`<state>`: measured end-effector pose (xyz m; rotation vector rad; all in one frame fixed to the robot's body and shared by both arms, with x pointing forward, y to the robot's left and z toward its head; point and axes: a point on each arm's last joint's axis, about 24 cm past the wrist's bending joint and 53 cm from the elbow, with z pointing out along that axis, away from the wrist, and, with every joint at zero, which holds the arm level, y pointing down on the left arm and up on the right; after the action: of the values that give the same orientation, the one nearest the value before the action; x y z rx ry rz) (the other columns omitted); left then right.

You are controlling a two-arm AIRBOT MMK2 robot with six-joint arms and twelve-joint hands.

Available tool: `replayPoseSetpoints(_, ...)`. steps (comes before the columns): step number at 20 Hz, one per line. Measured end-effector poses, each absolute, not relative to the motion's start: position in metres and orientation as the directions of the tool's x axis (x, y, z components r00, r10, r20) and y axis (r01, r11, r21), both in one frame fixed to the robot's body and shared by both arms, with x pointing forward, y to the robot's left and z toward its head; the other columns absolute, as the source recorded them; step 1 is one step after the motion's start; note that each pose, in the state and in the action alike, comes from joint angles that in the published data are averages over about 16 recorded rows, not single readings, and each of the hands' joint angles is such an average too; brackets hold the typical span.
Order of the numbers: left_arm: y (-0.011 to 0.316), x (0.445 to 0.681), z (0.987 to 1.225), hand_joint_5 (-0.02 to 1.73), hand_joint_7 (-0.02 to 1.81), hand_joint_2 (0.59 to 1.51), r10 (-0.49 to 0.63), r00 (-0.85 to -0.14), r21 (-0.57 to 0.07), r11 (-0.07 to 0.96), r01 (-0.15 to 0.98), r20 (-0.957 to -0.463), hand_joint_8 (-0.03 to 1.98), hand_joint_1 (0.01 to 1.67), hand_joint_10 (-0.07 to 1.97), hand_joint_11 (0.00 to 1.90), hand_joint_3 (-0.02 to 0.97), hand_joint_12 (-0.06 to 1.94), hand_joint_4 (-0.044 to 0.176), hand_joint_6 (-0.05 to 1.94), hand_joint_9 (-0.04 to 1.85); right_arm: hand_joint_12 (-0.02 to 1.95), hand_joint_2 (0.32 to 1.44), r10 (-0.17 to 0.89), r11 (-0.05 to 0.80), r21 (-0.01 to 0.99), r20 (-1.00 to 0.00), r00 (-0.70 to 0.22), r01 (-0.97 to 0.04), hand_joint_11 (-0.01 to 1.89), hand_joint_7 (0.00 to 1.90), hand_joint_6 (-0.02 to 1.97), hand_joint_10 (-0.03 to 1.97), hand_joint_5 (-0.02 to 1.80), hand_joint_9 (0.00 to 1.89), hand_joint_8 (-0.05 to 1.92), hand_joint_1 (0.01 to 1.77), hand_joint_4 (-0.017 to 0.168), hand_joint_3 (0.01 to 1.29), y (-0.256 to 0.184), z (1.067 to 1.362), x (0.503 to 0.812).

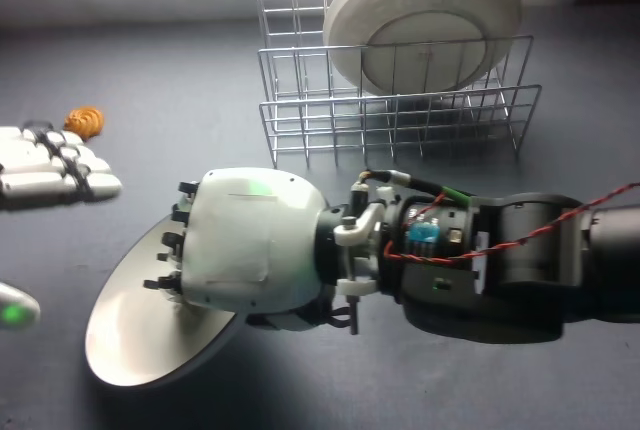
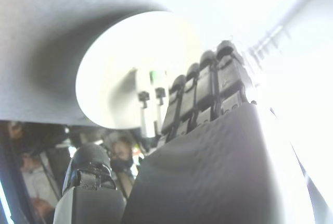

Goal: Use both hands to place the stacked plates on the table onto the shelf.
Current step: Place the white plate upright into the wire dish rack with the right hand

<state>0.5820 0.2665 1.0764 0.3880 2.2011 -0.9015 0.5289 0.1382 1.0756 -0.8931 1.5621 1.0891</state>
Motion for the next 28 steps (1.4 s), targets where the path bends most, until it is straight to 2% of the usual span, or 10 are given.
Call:
replayPoseSetpoints(6,0.279,0.603,1.095,0.02,0.02,1.104,-0.028,-0.657,-0.457,0.741,0.493,-0.754,0.00,0.02,0.01,0.01,0.021,0.01,0.000,0.00,0.02,0.96,0.96,-0.033,0.333,0.222,-0.968,-0.247,-0.916,0.93,1.07,0.39,0.00,0.96,1.33,0.55,1.17,0.005,0.01,0.113,1.090,0.521)
replayPoseSetpoints(11,0.283,0.612,1.106,0.02,0.02,1.106,-0.038,-0.633,-0.441,0.749,0.495,-0.774,0.00,0.02,0.01,0.02,0.021,0.01,0.001,0.00,0.02,0.96,0.96,-0.025,0.343,0.238,-0.965,-0.263,-0.908,0.93,1.13,0.53,0.00,1.00,1.34,0.59,1.18,0.010,0.01,0.091,1.111,0.514)
replayPoseSetpoints(21,0.274,0.613,1.120,0.02,0.02,1.105,-0.038,-0.606,-0.441,0.722,0.533,-0.794,0.00,0.02,0.01,0.01,0.020,0.01,0.002,0.00,0.02,0.94,0.96,0.033,0.366,0.294,-0.952,-0.304,-0.883,0.97,1.22,0.71,0.01,1.08,1.35,0.56,1.21,0.019,0.01,0.062,1.162,0.509)
replayPoseSetpoints(28,0.265,0.609,1.133,0.02,0.02,1.101,-0.033,-0.589,-0.448,0.683,0.576,-0.807,0.00,0.02,0.01,0.02,0.020,0.01,0.004,0.00,0.02,0.93,0.96,0.123,0.358,0.407,-0.913,-0.390,-0.840,0.98,1.24,0.73,0.01,1.10,1.36,0.54,1.22,0.019,0.01,0.046,1.211,0.516)
